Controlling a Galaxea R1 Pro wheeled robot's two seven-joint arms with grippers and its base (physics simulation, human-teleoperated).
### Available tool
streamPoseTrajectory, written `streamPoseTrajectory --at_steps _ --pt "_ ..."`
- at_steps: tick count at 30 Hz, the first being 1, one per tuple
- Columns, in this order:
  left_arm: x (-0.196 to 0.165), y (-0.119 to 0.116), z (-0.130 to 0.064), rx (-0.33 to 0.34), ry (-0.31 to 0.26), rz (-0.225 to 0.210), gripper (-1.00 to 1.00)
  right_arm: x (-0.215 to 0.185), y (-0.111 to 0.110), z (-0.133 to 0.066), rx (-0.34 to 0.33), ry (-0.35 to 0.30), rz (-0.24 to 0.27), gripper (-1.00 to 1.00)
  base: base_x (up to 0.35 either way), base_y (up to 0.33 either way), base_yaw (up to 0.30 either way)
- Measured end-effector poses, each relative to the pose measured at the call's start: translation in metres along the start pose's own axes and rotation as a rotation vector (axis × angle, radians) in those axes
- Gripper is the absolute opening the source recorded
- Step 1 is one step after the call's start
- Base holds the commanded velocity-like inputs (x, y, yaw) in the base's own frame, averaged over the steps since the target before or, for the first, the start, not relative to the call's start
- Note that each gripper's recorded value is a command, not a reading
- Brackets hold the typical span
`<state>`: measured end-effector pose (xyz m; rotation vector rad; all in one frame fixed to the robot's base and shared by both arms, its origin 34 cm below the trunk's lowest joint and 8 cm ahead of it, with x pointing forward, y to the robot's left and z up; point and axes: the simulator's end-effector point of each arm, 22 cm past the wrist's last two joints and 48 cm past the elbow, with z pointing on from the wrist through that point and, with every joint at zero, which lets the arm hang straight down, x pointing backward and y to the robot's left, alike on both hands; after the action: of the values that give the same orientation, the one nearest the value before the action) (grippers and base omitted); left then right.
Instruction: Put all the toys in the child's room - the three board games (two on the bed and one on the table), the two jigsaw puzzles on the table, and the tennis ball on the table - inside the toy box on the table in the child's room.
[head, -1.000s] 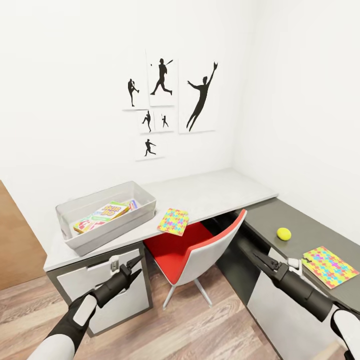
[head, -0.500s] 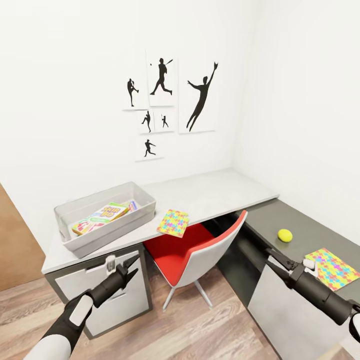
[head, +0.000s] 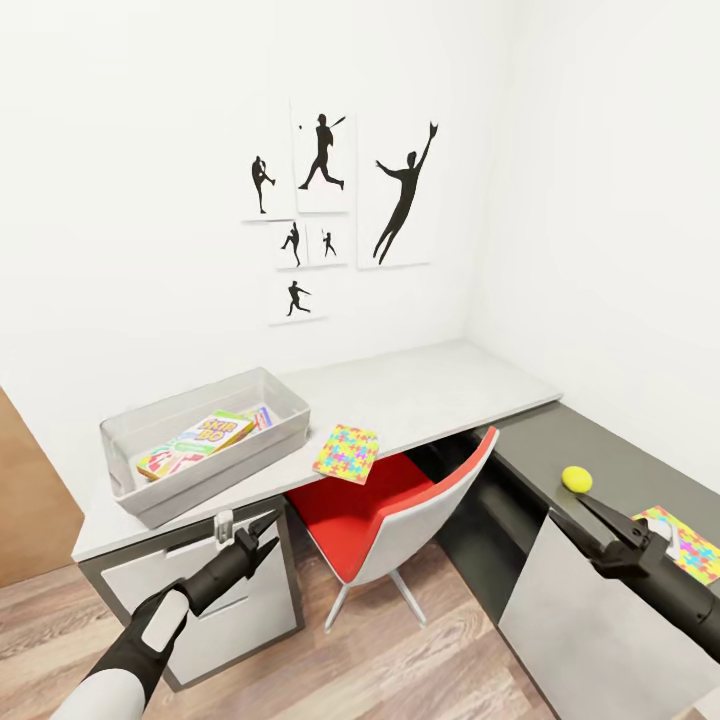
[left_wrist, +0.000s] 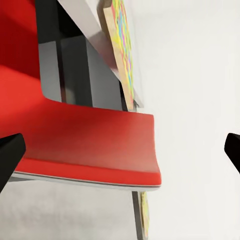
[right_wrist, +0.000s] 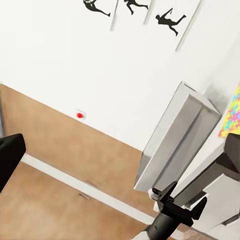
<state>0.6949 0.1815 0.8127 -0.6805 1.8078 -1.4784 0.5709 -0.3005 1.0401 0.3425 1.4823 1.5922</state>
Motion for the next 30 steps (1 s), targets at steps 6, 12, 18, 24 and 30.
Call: streamPoseTrajectory --at_steps 6,12,18,24,30 --pt "-0.001 0.001 -0.001 -0.004 -0.004 0.005 1.00 0.001 0.000 0.000 -0.002 0.000 0.000 1.00 0.145 0.000 0.000" --pt "0.011 -0.003 0.009 0.007 0.002 -0.005 1.00 0.002 -0.001 0.001 0.004 0.003 -0.001 1.00 0.138 0.000 0.000" --pt "0.020 -0.009 0.020 0.025 -0.019 0.009 1.00 0.002 -0.001 0.000 0.004 0.003 -0.001 1.00 0.020 0.000 0.000" --pt "0.022 -0.011 0.023 0.032 -0.024 0.013 1.00 0.003 -0.001 0.001 -0.002 0.003 0.003 1.00 0.003 0.000 0.000" --pt "0.034 -0.017 0.031 0.048 -0.016 -0.003 1.00 0.012 -0.003 0.008 -0.027 -0.024 0.042 1.00 0.000 0.000 0.000"
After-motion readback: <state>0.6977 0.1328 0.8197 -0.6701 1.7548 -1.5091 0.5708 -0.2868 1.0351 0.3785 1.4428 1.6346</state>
